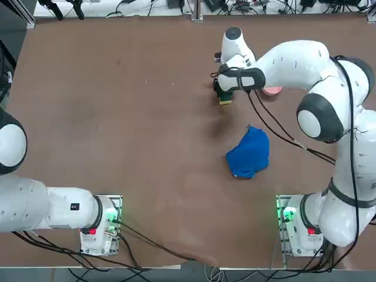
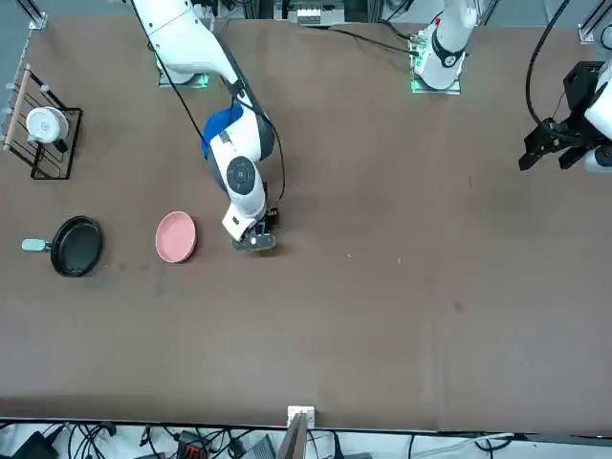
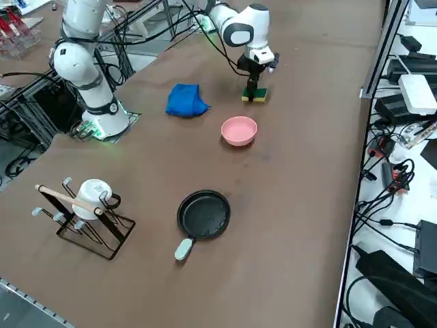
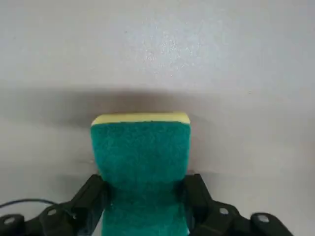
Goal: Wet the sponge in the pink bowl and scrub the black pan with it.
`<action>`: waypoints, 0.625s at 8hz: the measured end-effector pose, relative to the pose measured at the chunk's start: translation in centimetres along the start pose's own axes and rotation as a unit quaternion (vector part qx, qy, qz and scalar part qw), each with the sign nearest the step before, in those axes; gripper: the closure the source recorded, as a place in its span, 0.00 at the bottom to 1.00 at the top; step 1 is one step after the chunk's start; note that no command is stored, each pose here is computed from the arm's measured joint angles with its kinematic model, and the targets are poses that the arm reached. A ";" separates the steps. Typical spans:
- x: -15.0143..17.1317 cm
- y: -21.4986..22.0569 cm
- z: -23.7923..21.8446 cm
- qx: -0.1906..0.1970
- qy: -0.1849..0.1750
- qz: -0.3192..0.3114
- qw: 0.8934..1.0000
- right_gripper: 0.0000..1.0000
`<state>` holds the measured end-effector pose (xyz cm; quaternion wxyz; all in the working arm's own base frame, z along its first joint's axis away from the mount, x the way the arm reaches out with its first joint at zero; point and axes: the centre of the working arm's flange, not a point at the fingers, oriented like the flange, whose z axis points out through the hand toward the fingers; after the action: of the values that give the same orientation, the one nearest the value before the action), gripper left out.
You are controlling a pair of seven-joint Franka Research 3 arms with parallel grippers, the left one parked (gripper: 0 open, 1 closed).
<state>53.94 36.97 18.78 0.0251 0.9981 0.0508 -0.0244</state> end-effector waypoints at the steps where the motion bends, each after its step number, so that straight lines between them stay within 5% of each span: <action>1: -0.1 0.0 0.2 -0.001 -0.002 0.000 1.000 0.13; 5: -0.1 -0.2 0.5 -0.002 -0.003 -0.001 1.000 0.21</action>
<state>53.76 37.09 18.28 0.0267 0.9979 0.0521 -0.0275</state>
